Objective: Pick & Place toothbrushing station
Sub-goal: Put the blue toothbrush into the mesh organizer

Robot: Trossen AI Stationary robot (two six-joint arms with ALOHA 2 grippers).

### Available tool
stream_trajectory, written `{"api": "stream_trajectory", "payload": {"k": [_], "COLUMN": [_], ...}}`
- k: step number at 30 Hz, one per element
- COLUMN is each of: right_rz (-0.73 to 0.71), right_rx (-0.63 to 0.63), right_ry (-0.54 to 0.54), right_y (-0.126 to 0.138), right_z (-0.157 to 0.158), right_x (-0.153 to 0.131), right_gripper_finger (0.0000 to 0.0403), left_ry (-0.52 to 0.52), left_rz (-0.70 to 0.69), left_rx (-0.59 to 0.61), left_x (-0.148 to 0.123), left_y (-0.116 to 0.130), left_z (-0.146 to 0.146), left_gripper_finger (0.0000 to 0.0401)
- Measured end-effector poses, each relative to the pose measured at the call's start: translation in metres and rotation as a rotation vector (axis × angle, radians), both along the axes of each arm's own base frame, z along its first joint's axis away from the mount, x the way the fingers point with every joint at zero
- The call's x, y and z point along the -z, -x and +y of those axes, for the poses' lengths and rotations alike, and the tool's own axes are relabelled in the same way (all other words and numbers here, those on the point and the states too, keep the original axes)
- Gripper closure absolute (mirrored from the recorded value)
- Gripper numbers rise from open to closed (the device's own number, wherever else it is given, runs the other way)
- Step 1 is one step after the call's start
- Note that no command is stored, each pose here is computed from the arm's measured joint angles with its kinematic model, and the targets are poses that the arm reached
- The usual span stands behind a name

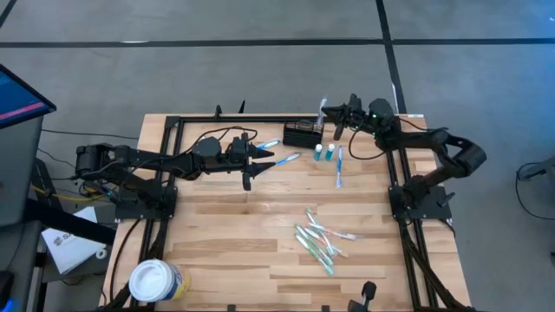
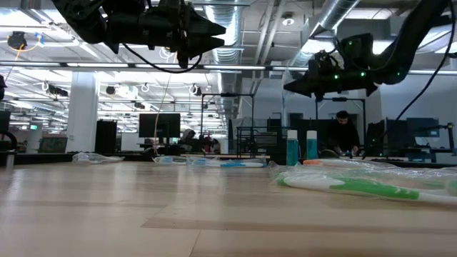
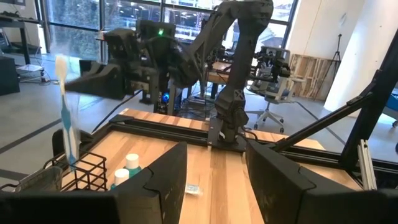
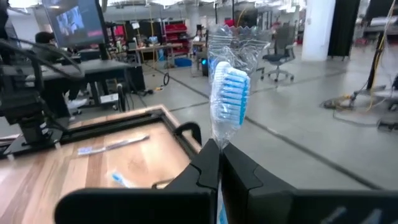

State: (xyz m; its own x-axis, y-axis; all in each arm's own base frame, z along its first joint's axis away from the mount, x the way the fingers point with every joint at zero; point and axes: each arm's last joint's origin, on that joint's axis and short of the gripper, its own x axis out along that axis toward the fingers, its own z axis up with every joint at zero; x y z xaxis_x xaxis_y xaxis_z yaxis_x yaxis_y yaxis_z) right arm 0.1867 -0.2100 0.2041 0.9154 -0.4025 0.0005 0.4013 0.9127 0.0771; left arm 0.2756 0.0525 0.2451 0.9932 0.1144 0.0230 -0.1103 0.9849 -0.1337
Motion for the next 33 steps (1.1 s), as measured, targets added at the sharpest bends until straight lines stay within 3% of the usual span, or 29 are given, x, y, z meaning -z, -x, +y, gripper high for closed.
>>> {"api": "stream_trajectory", "payload": {"k": [18,33], "right_rz": [0.03,0.043], "right_rx": [0.002,-0.019], "right_ry": [-0.074,-0.094], "right_y": [-0.01,-0.011], "right_z": [-0.011,-0.012], "right_x": [0.037,0.044], "right_gripper_finger": [0.0403,0.0403], "left_ry": [0.0,0.0], "left_rz": [0.001,0.002], "left_rx": [0.0,0.0], "left_x": [0.0,0.0], "left_y": [0.0,0.0], "left_z": [0.0,0.0], "left_gripper_finger": [0.0244,0.0244]}}
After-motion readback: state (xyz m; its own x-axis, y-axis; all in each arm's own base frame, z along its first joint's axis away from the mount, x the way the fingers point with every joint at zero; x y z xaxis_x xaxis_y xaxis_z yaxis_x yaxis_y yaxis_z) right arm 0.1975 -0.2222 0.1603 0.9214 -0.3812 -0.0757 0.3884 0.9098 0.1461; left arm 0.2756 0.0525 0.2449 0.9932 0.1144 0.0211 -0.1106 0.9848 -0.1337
